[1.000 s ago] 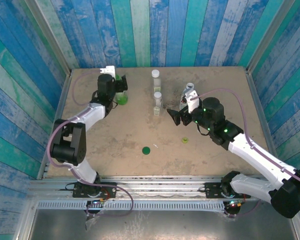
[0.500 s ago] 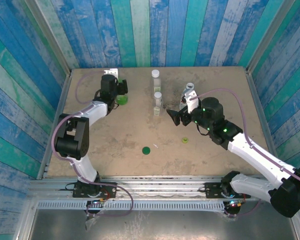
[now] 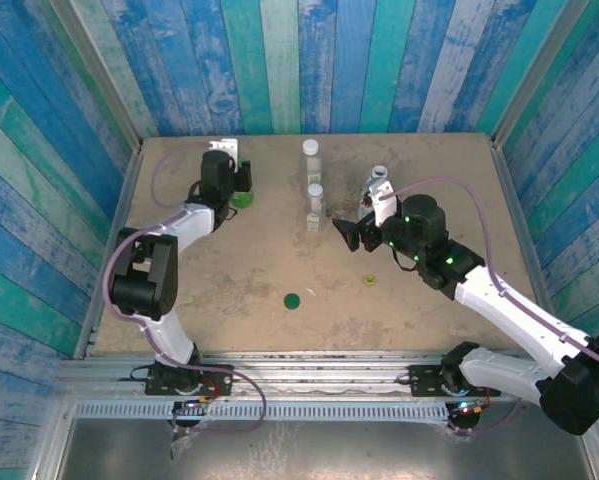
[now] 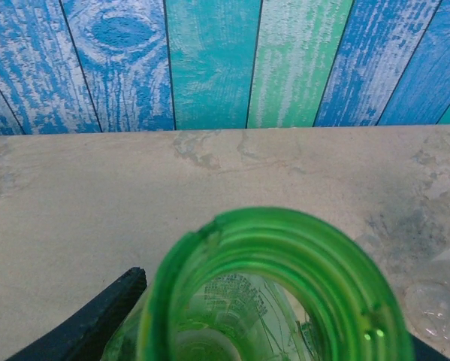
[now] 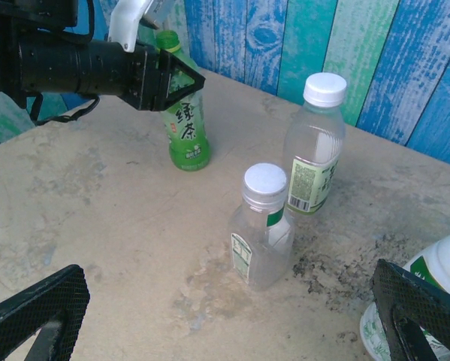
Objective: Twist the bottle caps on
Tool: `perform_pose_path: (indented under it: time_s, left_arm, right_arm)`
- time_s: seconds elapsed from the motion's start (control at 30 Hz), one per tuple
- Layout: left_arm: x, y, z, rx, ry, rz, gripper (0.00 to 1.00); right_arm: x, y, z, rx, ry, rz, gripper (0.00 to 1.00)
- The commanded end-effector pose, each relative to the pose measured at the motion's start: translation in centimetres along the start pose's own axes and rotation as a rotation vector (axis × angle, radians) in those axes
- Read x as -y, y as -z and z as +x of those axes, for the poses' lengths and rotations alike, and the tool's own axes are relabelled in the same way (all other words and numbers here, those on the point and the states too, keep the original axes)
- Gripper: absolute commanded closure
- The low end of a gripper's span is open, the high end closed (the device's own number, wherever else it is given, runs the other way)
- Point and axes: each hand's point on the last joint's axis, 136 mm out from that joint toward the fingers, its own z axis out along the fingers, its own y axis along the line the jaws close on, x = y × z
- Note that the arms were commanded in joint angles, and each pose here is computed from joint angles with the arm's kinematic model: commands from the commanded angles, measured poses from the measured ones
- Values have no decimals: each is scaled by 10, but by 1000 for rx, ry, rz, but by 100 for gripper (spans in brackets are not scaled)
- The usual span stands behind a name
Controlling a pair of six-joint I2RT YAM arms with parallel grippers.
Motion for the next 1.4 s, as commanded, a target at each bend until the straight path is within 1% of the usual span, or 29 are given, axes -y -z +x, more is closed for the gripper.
perform_pose_path:
  time_s: [0.0,0.2,0.4,0.5,0.6,0.73,0.8,0.9,1.0,1.07,1.2,1.27,1.37]
  left_arm:
    - [6,22,-5,-13,-23,48,43]
    - [24,58,2,-26,7,164,42]
    - [44,106,15,12,45,237,42]
    - [59,129,26,11,19,265,42]
    - [80,147,45,-6,-30,311,41]
    - [121,166,61,-16,-143,437,41]
    - [142,174,67,-14,-185,534,41]
    - [174,191,69,39,-235,713,42]
    - [197,194,70,49,-302,814,42]
    - [213,189,82,-11,-358,884,42]
    - [231,188,90,-66,-431,977,42]
    - [237,190,90,-73,-460,1009,42]
    - [244,188,95,-89,-502,1026,41]
  right_arm:
    - [-3,1,3,-7,-15,-13,0]
    - [-2,-1,6,-14,-26,-9,0]
    - [1,-3,9,-24,-40,5,0]
    - [2,-3,10,-27,-47,10,0]
    - [2,-1,9,-24,-55,13,0]
    - [4,5,11,-21,-74,28,0]
    - [7,8,14,-24,-89,49,0]
    - [12,13,22,-42,-104,83,0]
    - [17,17,29,-51,-126,115,0]
    - [18,22,34,-61,-142,126,0]
    - [19,35,43,-100,-190,142,0]
    - [16,42,51,-125,-198,134,0]
    - [18,48,65,-132,-209,152,0]
